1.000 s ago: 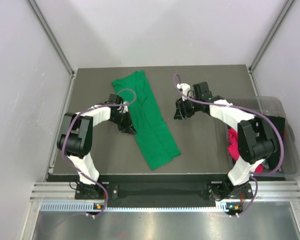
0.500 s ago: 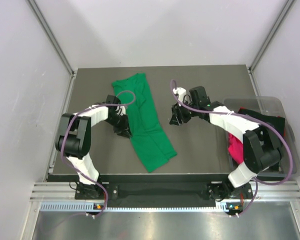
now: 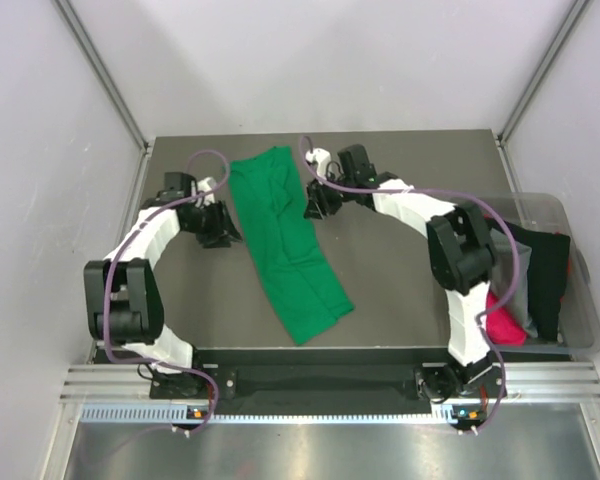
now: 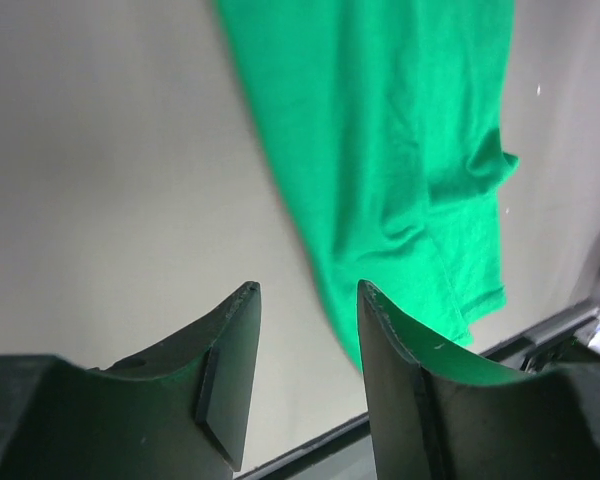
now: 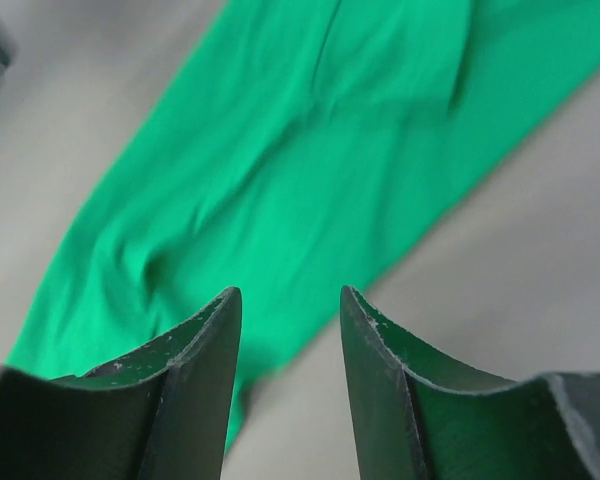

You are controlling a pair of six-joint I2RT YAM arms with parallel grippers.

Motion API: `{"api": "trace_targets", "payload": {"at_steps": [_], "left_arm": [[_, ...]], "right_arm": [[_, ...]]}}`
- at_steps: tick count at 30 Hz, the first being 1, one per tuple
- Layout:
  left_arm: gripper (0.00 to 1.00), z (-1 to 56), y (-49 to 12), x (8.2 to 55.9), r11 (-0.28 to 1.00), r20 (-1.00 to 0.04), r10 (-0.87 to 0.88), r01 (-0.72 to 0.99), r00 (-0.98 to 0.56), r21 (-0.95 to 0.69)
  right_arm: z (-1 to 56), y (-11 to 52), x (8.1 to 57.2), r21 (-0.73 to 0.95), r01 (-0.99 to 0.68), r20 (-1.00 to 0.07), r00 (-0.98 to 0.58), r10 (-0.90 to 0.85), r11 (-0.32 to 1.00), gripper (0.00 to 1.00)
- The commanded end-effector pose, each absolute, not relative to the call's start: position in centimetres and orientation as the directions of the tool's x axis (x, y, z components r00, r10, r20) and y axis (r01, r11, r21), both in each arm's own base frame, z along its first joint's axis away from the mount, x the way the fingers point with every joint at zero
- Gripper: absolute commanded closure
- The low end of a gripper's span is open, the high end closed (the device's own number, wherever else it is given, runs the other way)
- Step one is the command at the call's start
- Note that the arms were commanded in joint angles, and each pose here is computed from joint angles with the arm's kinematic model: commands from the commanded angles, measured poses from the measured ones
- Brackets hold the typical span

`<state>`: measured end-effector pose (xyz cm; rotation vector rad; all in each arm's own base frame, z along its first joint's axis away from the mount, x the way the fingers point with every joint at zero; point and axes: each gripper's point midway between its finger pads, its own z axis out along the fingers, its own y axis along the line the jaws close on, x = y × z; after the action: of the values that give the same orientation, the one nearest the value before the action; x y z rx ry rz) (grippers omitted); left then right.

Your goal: Fold and stack the t-shirts

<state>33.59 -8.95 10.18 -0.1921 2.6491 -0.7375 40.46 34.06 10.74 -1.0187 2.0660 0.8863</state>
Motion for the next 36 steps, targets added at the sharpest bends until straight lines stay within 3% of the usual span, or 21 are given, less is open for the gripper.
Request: {"api": "trace_targets", "payload": {"at_steps": [1,12,36], "left_arm": [[0.51,11.2,-7.9,32.3,0.829,-0.353,-0.265,-0.025,-0.897,-0.559],[0.50,12.7,-8.0,31.8,0.811,-0.424,-0.309,-0.003,-0.852,-0.585],[0.47,12.8,-8.0,30.9,0.775,-0.420,-0.370,-0.026,-0.829,-0.632]], "right_arm": [[13.2,37.8,44.2,0.214,-0.889,-0.865,-0.365,-0.345,0.404,0.56],[11.3,41.4,50.7,0.249,-0.845,-0.860,-0.418,-0.294,0.474,0.54],[7.1,42.5,50.9,0.307,-0.798,-0.820,-0.499,-0.281,0.519,0.51]]}}
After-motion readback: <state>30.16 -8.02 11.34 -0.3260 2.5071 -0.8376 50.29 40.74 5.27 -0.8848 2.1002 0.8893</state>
